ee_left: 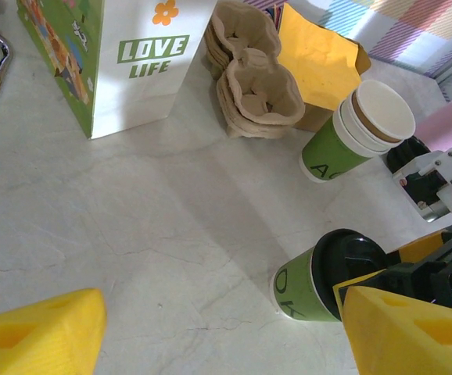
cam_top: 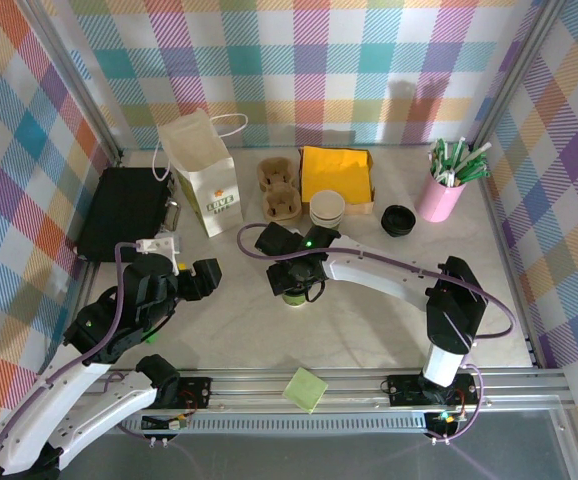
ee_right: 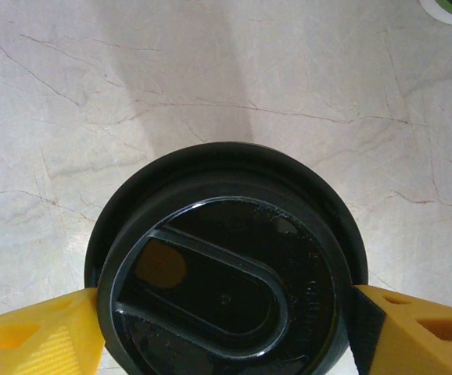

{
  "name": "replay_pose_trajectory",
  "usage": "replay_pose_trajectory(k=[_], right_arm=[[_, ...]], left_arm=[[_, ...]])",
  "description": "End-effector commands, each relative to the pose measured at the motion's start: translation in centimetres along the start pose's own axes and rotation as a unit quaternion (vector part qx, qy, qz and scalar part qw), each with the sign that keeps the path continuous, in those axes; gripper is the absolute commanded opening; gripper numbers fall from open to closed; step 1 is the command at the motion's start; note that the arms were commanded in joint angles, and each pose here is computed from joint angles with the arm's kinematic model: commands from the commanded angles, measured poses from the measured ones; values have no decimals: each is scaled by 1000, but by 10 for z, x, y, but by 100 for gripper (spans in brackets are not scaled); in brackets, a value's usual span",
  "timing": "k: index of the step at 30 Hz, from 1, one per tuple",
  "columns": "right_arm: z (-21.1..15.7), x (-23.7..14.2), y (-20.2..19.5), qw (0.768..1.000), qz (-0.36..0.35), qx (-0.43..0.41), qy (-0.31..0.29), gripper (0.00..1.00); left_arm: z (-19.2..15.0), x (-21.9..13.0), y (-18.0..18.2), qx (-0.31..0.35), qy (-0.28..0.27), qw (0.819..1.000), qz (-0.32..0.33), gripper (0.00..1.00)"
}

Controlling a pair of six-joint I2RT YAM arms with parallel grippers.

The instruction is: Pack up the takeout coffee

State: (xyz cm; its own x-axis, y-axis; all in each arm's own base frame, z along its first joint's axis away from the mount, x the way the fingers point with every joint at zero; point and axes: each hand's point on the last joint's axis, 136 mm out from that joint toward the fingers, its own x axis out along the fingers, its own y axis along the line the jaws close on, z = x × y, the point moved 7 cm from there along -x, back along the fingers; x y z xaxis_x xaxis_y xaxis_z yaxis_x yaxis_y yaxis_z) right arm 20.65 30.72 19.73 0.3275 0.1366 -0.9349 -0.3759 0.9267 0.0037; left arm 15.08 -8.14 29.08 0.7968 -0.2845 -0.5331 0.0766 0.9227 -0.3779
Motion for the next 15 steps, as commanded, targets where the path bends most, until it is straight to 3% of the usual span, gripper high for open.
replay_pose_trajectory(k=[1,15], right_arm=[[-3,2,2,1000,-13,-13,16,79],[-7,9,3,999,-16,-25,31,76]], left_arm=[[-1,3,1,-2,-2,1000,2,79],[-2,4,2,-3,-2,1000,2,79]])
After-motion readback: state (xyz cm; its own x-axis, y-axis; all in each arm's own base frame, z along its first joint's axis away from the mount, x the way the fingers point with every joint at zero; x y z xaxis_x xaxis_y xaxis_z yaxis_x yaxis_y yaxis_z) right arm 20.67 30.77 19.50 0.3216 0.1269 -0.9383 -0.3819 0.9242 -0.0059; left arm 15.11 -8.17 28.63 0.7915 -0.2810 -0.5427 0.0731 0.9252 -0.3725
